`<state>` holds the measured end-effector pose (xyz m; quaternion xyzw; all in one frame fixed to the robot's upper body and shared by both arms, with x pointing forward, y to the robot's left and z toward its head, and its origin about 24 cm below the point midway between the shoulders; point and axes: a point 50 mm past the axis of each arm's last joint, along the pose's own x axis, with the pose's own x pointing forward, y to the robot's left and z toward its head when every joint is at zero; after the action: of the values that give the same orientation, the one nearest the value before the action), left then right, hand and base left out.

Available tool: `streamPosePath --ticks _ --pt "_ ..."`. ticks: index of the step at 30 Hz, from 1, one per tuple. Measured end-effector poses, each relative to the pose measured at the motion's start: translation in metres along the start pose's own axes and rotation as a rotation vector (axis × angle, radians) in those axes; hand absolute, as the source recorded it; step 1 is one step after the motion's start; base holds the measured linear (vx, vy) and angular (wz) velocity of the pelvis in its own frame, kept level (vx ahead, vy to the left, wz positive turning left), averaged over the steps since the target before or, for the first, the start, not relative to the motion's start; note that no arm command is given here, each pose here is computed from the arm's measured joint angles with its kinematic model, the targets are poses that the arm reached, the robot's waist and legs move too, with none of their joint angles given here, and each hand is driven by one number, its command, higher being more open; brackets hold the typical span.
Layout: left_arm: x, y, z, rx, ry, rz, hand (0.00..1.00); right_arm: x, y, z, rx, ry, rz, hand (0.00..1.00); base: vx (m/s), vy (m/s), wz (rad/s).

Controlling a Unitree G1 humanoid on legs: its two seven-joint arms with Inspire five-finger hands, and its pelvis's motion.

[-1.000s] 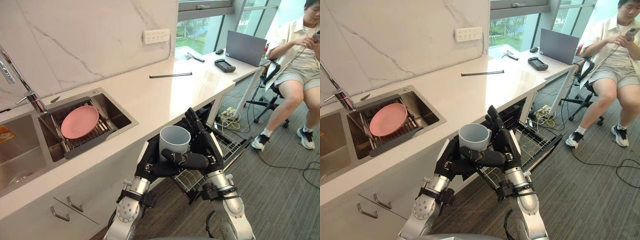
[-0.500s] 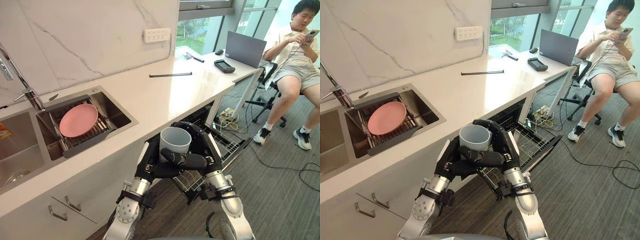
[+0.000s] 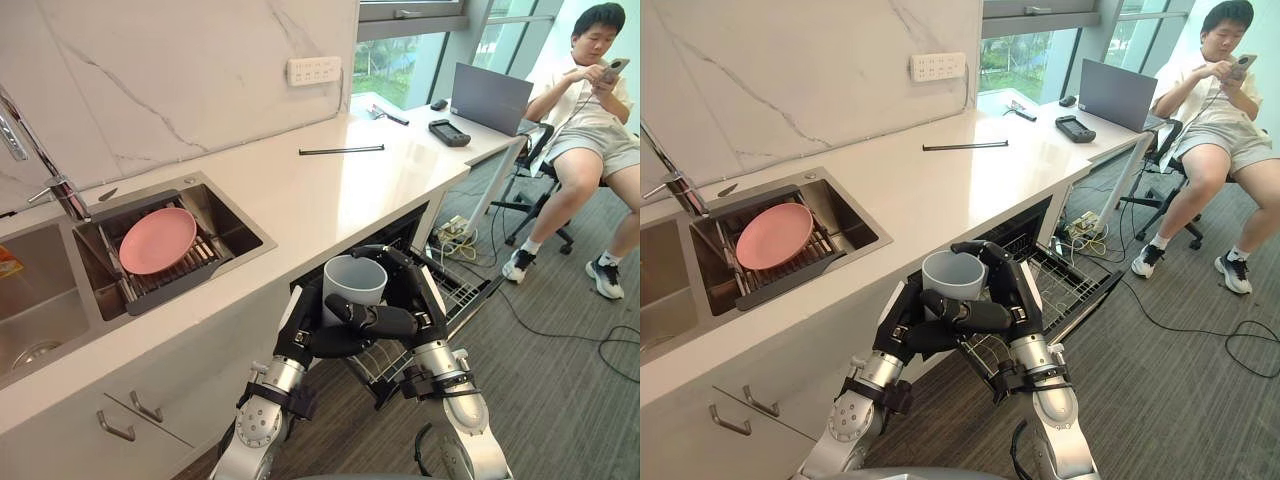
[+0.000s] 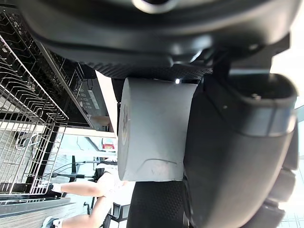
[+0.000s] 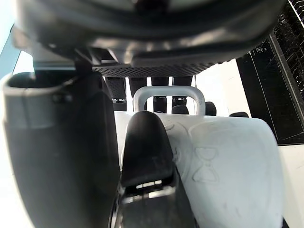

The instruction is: Walk over to the sink, pick up the cup, carry it to the dishwasher, place the cup inside the dishwasher, then close the dishwasher door

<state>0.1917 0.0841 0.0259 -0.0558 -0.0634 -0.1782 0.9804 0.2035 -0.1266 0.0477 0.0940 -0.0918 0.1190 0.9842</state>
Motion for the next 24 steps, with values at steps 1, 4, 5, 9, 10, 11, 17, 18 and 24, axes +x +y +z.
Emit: streamPosePath --ticks 1,4,5,9,10,11,17,18,24 --pt "0.0 0.0 0.0 -0.001 0.0 0.002 1.0 0.0 0.0 0.0 0.0 -0.001 -0.002 0.0 0.0 0.0 0.0" --pt "0.0 0.0 0.0 0.001 0.0 0.0 1.0 -0.002 -0.002 0.0 0.003 -0.005 -0.016 0.0 0.0 0.0 0.0" --pt "0.0 0.0 0.0 0.001 -0.001 0.0 1.0 -0.003 -0.002 0.0 0.008 -0.004 -0.022 0.0 0.0 0.0 0.0" --pt "-0.002 0.003 0.001 0.004 -0.002 -0.001 1.0 -0.004 0.0 -0.002 0.028 -0.004 -0.037 0.0 0.0 0.0 0.0" --pt "-0.002 0.004 0.002 0.005 -0.004 -0.003 1.0 -0.004 0.001 -0.002 0.03 -0.006 -0.036 0.0 0.0 0.0 0.0" --pt "-0.003 0.005 0.002 0.006 -0.007 -0.004 1.0 -0.004 0.001 -0.002 0.033 -0.009 -0.033 0.0 0.0 0.0 0.04" --pt "-0.005 0.009 0.005 0.012 -0.012 0.003 1.0 -0.003 0.004 -0.001 0.029 -0.021 -0.026 0.0 0.0 0.0 0.02" --pt "-0.005 0.01 0.004 0.013 -0.011 0.003 1.0 -0.003 0.004 -0.001 0.027 -0.022 -0.027 0.0 0.0 0.0 0.0" --pt "-0.007 0.016 0.004 0.02 -0.007 0.013 1.0 -0.003 0.0 0.001 -0.02 -0.033 -0.036 0.0 0.0 0.0 0.0"
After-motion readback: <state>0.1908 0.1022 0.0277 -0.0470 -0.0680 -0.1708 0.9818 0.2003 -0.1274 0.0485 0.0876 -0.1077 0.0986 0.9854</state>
